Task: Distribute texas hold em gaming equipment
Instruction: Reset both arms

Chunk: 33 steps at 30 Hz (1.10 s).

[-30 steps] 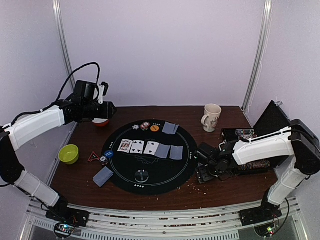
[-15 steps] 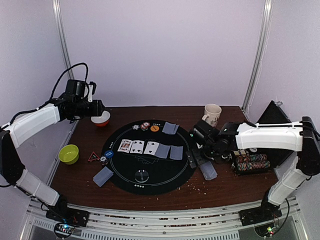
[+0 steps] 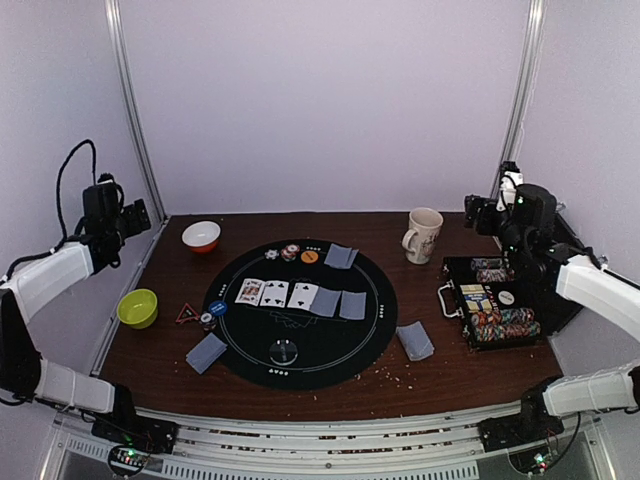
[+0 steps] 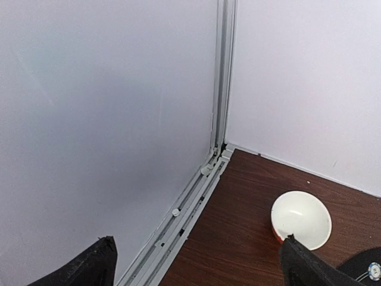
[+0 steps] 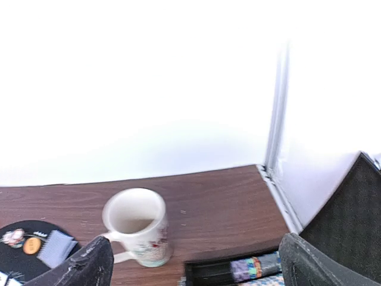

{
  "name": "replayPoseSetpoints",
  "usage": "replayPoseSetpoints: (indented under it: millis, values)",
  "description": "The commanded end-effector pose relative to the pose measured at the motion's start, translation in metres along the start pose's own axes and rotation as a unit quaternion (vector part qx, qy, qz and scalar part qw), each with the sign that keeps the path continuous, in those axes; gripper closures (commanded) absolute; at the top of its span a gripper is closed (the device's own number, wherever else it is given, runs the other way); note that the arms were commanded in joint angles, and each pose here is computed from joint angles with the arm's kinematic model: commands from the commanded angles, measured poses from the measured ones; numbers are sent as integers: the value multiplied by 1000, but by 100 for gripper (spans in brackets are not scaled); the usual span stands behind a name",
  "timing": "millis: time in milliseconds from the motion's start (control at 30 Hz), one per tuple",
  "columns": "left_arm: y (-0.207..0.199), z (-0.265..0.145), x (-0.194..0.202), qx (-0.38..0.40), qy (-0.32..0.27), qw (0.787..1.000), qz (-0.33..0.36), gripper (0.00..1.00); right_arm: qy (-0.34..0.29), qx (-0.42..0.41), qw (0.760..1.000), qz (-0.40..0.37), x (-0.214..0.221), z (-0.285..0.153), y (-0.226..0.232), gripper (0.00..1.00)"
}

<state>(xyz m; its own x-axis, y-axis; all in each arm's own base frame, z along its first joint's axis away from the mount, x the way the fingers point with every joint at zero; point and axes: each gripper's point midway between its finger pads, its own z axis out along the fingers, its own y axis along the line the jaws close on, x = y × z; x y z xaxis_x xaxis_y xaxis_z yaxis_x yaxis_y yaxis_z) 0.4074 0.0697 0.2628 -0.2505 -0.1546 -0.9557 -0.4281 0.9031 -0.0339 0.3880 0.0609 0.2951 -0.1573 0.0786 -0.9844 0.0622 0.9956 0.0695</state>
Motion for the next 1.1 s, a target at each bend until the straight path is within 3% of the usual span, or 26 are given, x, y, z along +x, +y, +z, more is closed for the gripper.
replayPoseSetpoints:
  millis: [0, 267, 333, 500, 700, 833, 1067]
  values:
    - [26, -9, 7, -49, -104, 993, -20, 2, -77, 23, 997, 15, 0, 9, -45, 0]
    - [38, -18, 64, -44, -135, 990, -17, 2, -91, 64, 993, 34, 70, 2, -92, 0]
    - [37, -31, 65, -19, -178, 984, -24, 2, -84, 62, 994, 41, 91, -3, -94, 0]
    - [24, -37, 74, 30, -185, 982, -9, 2, -76, 78, 993, 37, 128, -15, -103, 0]
    - [7, -40, 94, 60, -174, 982, 37, 2, -85, 57, 994, 25, 142, -8, -96, 0]
    - [7, -65, 106, 86, -232, 968, 41, 2, -74, 38, 996, 14, 151, 0, -89, 0]
    - [-4, -43, 115, 84, -197, 975, 57, 2, -32, 15, 999, -1, 158, 19, -79, 0]
